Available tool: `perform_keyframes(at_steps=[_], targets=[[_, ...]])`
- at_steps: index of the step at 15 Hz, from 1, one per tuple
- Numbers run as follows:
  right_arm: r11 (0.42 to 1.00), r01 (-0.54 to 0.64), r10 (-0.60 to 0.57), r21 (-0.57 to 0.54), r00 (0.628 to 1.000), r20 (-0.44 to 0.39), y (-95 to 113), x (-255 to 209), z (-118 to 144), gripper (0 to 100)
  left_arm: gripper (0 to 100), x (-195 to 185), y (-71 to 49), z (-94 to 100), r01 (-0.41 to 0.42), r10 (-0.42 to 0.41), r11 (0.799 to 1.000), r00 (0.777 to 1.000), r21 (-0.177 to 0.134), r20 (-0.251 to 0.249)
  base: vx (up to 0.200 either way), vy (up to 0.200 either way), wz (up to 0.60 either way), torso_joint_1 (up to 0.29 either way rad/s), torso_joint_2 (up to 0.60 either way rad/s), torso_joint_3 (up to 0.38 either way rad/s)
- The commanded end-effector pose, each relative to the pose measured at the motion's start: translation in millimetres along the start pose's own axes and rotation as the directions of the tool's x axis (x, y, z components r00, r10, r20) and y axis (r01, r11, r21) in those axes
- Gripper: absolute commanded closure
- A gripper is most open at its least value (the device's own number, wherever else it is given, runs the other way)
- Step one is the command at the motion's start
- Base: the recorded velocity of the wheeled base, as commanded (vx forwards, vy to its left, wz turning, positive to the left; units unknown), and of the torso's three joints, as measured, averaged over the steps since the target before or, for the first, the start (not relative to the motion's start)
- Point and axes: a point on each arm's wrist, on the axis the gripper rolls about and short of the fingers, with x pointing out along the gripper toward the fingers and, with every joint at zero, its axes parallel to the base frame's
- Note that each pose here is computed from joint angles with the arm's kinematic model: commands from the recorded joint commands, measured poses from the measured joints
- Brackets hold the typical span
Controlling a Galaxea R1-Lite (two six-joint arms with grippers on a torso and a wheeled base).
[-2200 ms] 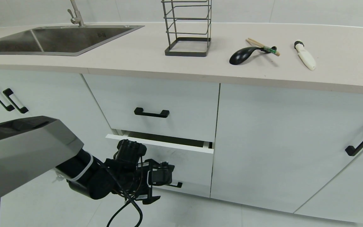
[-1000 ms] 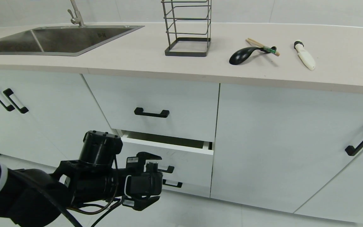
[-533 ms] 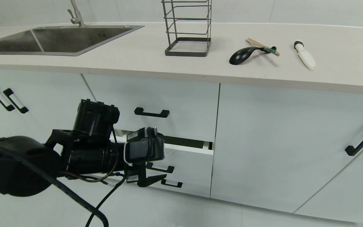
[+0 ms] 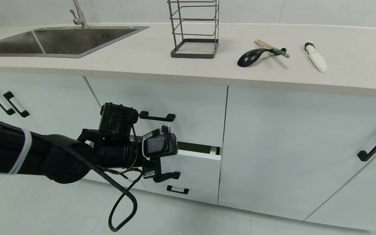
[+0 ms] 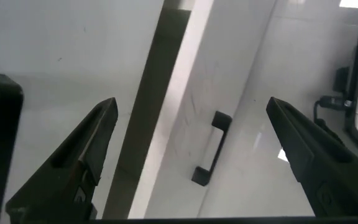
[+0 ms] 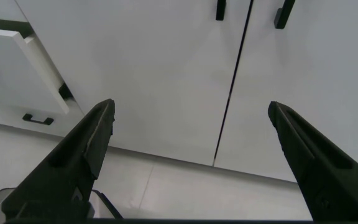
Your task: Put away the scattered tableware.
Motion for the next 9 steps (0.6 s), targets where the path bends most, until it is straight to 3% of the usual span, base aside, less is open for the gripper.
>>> perform_keyframes(at_steps=[1,8,9], targets=[[1.0,-0.001,0.001,0.0,1.0,-0.001,0,0,0,0,0,20,-7.0,-17.5,0.05,-0.052,0.998,0.998,-0.033,-0.04,0.0,0.0,0.0,0.0,0.0,0.0],[1.0,-0.001,0.001,0.0,1.0,-0.001,0,0,0,0,0,32,1.4,-36.0,-0.014,0.01,0.999,0.997,-0.047,-0.081,0.0,0.0,0.0,0.0,0.0,0.0],[1.0,-0.001,0.001,0.0,1.0,-0.001,0,0,0,0,0,33,1.3,-36.7,-0.013,0.008,0.998,0.997,-0.06,-0.082,0.0,0.0,0.0,0.0,0.0,0.0]])
